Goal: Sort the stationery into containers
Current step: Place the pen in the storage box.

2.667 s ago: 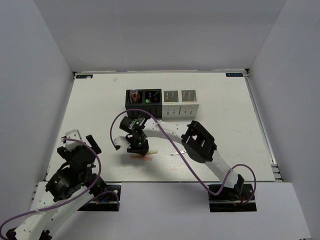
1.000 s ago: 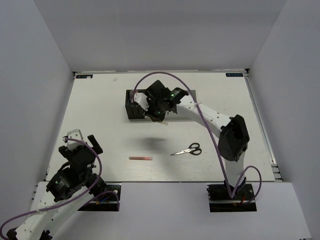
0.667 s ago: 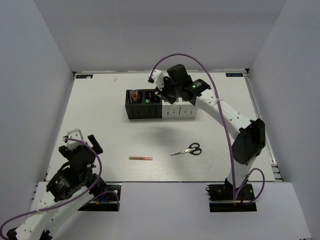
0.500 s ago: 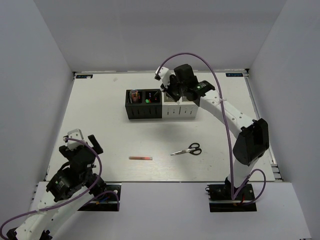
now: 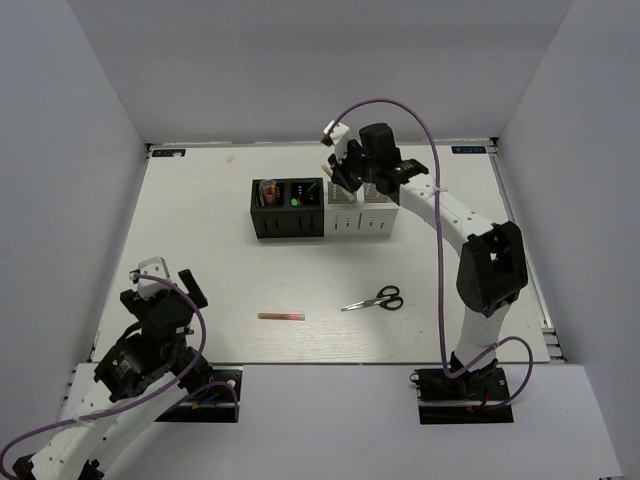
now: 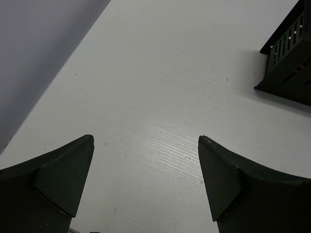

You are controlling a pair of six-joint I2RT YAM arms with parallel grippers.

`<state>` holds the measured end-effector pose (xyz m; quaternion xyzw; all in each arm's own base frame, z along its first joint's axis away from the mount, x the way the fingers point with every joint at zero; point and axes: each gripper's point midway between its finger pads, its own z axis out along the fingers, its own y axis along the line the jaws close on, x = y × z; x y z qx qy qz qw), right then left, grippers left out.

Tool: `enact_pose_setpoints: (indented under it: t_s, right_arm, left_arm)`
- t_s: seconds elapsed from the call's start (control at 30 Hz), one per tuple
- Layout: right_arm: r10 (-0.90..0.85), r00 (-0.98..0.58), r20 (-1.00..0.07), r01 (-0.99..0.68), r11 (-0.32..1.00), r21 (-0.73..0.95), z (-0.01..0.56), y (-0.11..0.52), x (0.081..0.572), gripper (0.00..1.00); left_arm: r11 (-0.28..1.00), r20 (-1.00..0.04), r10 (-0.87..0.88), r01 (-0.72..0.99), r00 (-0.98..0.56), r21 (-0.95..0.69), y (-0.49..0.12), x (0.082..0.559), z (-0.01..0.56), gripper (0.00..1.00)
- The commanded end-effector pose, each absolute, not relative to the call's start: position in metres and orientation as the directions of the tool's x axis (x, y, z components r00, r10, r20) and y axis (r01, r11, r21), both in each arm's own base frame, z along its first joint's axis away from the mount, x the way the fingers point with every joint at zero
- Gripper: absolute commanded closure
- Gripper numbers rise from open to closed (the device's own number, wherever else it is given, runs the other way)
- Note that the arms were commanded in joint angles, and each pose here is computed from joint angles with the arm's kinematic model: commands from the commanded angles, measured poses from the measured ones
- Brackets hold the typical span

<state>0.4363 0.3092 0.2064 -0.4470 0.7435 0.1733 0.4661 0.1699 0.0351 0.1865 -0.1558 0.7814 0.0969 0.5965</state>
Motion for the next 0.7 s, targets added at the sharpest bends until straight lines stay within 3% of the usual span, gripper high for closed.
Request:
enact_pose_setpoints:
  t_s: [0.0,0.4,0.53,0.57,0.67]
  right_arm:
    - [-0.423,-0.134,-0.896,-0.822,0.553,-0.138,0.222,0.314,0.451,1.00]
    - [-0.362,-0.202,-0.910,-0.831,0.555,-0.036,0.186,0.305,0.459,0.99]
    - [-0.358,-0.214,-0.909,-0.839,0.545,-0.017,0.180,0.306,0.456,0.79]
    - [-0.358,-0.215,-0.909,-0.838,0.545,-0.016,0.180,0.305,0.455,0.65]
    - [-0.354,-0.210,-0.911,-0.835,0.549,-0.021,0.185,0.304,0.454,0.56]
  left_arm:
    - [0.935,-0.961,-0.115,-0.355,-0.253,-0.018,0.033,0.172,0.184,0.02]
    - [0.934,-0.960,-0.111,-0.357,-0.257,-0.012,0.032,0.173,0.184,0.02]
    - [0.935,-0.959,-0.106,-0.355,-0.261,-0.006,0.032,0.173,0.183,0.02]
    - [0.935,-0.960,-0.107,-0.355,-0.260,-0.008,0.032,0.173,0.183,0.02]
    - [0.934,-0.960,-0.111,-0.356,-0.258,-0.012,0.032,0.173,0.183,0.02]
